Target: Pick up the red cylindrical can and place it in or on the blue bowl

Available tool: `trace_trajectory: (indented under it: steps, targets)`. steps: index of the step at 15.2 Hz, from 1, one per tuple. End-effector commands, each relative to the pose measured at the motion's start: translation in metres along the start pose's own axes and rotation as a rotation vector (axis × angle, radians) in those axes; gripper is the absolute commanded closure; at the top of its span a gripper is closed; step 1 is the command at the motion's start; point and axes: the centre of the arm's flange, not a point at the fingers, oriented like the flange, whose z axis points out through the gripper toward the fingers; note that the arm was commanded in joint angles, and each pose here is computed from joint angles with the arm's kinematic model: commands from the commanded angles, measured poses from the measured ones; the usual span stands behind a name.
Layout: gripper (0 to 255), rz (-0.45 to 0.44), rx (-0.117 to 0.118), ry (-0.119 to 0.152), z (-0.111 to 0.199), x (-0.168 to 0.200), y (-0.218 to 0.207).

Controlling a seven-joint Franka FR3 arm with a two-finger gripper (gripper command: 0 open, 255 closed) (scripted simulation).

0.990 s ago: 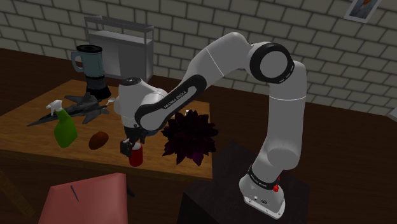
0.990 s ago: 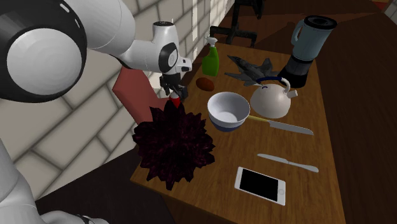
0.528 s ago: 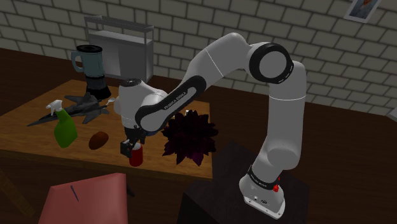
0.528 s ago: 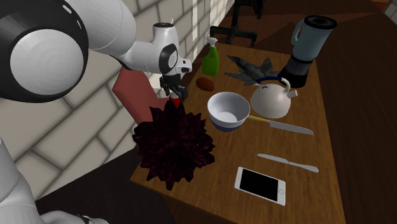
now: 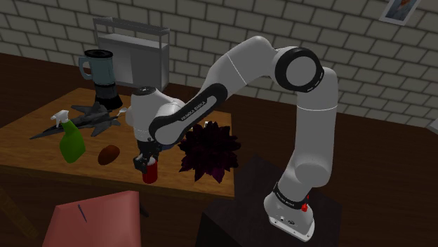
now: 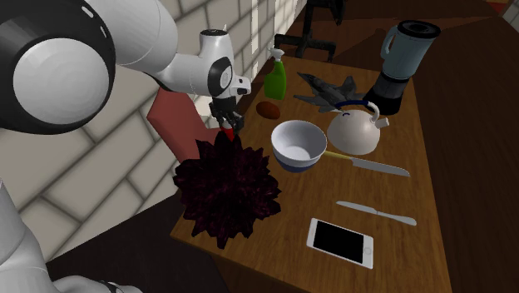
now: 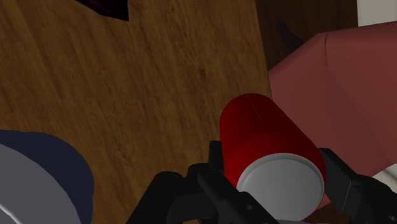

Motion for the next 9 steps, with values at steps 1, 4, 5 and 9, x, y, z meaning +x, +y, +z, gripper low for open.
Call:
trace_trajectory:
  steps: [1, 4, 5, 9]
  targets:
    - [255, 0.001, 0.0, -0.001, 0.001, 0.0, 0.0]
    - [255, 0.001, 0.0, -0.001, -0.01, 0.0, 0.0]
    - [255, 0.001, 0.0, -0.001, -0.015, 0.0, 0.0]
    - [255, 0.001, 0.0, -0.001, -0.036, 0.0, 0.001]
